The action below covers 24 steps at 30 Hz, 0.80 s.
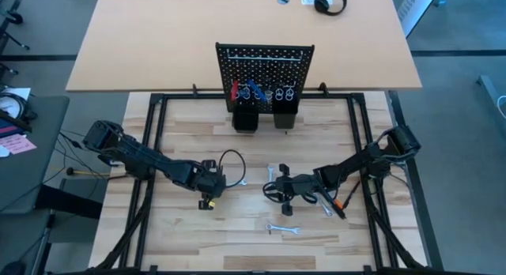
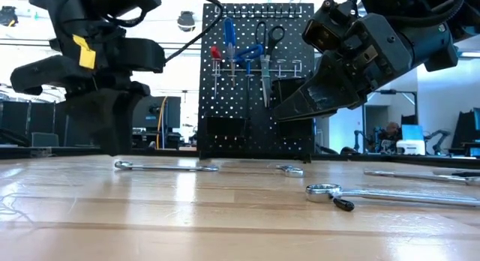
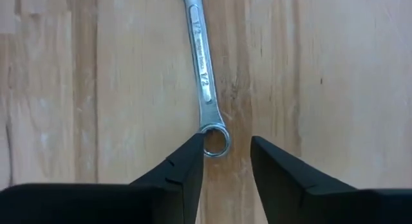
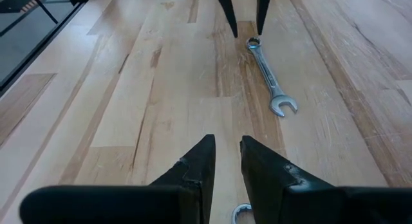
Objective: Hang tools onto peg board
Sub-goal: Hang the wrench on the pegboard
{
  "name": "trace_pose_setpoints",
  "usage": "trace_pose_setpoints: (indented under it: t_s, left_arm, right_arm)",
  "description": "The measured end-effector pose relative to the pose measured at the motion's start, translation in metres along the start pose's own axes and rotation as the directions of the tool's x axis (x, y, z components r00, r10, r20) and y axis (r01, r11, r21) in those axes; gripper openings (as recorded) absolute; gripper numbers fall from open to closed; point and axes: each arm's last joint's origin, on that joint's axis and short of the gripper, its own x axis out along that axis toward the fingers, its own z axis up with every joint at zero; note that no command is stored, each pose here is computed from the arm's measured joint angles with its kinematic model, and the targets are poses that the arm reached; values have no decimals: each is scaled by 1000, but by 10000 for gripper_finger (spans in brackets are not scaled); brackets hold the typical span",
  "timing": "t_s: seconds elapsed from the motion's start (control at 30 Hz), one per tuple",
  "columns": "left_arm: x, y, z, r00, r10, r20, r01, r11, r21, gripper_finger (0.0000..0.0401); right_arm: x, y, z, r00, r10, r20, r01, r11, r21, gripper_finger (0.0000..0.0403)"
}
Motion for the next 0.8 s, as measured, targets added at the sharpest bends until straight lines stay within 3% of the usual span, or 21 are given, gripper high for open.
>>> trace_pose_setpoints:
  t_s: [0.43,0.67,0.8]
  left_arm:
    - [28,4,-2,993,-57,-101,58,998,15,83]
    - [30,7,0,994,-60,-93,59,998,-7,17]
    - [30,7,0,996,-36,-81,35,999,-17,5]
  right_arm:
    - [0,0,0,1000,0,0,0,1000,0,87]
    - [0,0,0,1000,0,0,0,1000,0,87]
    - [0,0,0,1000,0,0,0,1000,0,87]
